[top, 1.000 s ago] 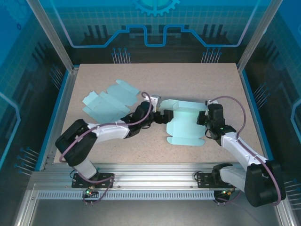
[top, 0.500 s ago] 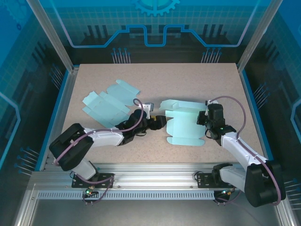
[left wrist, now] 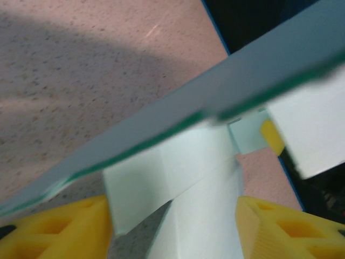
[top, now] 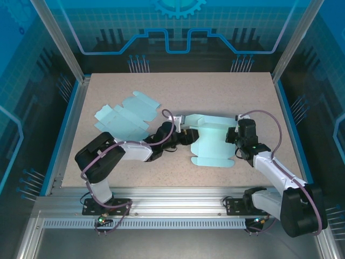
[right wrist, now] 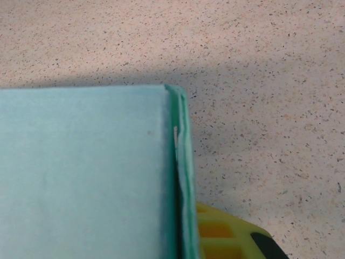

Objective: Fold the paper box

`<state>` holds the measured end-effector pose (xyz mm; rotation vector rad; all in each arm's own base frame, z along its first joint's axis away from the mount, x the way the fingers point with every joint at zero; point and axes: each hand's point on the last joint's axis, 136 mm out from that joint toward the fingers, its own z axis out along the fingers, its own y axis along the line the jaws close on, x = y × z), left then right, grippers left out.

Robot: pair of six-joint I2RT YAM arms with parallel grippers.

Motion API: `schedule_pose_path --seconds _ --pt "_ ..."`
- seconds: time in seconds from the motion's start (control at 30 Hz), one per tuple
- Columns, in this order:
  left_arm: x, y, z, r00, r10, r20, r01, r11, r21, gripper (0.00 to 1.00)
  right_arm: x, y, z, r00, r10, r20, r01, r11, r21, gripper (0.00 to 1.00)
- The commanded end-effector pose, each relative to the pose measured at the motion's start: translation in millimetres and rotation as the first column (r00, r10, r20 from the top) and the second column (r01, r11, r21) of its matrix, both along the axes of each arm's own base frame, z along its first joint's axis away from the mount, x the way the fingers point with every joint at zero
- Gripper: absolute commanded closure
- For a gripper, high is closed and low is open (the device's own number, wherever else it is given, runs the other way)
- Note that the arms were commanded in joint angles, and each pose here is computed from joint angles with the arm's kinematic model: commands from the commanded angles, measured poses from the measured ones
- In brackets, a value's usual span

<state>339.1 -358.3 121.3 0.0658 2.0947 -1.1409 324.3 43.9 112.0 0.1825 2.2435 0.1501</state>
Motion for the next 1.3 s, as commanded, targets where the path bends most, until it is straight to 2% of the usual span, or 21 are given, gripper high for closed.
schedule_pose_path --seconds 0.0,0.1,0.37,0.57,0.93,1.13,1.27 --pt "1 -19 23 0.997 -0.049 0.06 0.052 0.997 -0.054 0.45 5 3 13 0.999 -0.003 0.039 0.002 1.0 0.022 1.0" --pt "-1 -27 30 0.994 -0.071 0.081 0.076 0.995 -0.058 0.52 6 3 14 0.999 -0.002 0.042 0.001 1.0 0.022 1.0" --pt "-1 -44 24 0.991 -0.103 0.087 0.108 0.993 -0.049 0.55 6 4 13 0.999 0.002 0.036 -0.002 1.0 0.022 1.0" --pt "3 -38 18 0.99 -0.083 0.11 0.084 0.996 -0.008 0.56 5 3 13 0.999 -0.002 0.033 0.001 1.0 0.018 1.0" --pt "-48 3 46 0.971 -0.152 0.187 0.151 0.988 0.02 0.48 5 2 12 0.999 -0.007 0.031 0.007 1.0 0.018 1.0" --pt "-58 45 74 0.964 -0.068 0.257 0.04 0.993 0.113 0.47 7 5 11 1.0 0.003 0.025 -0.004 1.0 0.025 1.0" --pt "-40 86 95 0.938 0.07 0.341 -0.151 0.964 0.218 0.47 8 6 12 1.0 0.006 0.028 -0.007 1.0 0.025 1.0"
